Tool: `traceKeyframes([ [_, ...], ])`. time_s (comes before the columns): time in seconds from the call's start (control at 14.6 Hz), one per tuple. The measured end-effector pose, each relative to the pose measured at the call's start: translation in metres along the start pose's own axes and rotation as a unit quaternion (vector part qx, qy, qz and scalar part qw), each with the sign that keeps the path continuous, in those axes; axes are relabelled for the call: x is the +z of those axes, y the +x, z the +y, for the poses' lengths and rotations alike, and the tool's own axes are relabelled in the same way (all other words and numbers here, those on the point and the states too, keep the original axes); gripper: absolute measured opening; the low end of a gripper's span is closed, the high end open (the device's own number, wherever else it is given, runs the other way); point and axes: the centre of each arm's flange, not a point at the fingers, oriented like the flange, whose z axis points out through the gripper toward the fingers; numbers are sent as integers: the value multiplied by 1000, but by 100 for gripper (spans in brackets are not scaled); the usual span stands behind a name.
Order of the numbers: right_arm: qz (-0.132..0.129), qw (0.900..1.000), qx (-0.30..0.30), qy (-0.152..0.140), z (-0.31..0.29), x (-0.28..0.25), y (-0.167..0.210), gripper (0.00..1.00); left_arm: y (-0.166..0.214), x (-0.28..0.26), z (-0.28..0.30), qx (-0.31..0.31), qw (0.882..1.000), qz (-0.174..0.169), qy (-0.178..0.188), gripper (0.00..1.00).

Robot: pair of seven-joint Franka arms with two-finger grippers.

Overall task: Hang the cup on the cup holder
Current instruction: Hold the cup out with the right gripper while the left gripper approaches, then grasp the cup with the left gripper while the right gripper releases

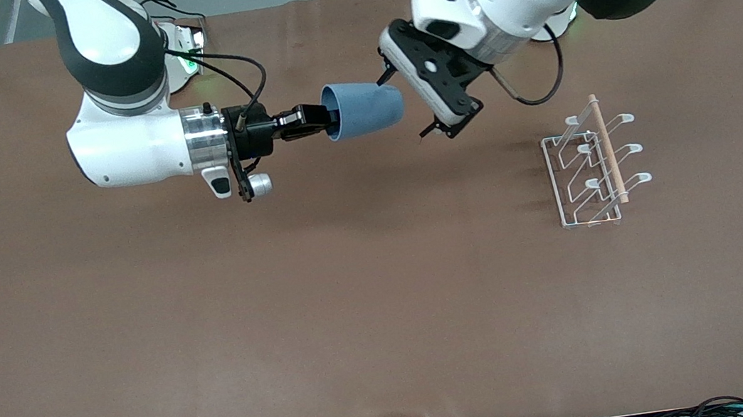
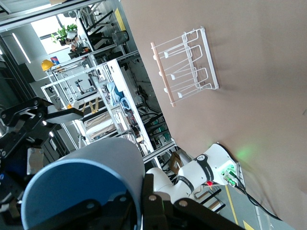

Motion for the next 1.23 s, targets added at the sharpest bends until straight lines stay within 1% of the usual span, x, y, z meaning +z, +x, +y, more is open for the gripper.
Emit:
traceKeyframes([
  [0.2,-1,1000,0,-1,1,2,0,5,5,8,16,29,1000,-7,4,100],
  [0.34,-1,1000,0,0,1,1,0,5,6,13,17,37,999,-10,3,100],
  [0.61,0,1000,4,-1,5,1,2,5,8,30,16,73,997,-21,-5,100],
  [0.82,-1,1000,5,-2,6,2,2,5,10,46,15,84,996,-29,-12,100],
  [1.02,0,1000,5,-2,6,1,3,6,13,52,17,92,995,-25,-11,98],
  [1.09,1,1000,5,-2,6,0,3,6,14,54,17,99,995,-24,-11,94],
  [1.16,2,1000,5,-2,6,0,3,7,14,55,17,107,994,-22,-11,94],
  [1.23,3,1000,5,-1,7,0,4,7,15,56,17,114,993,-22,-11,89],
])
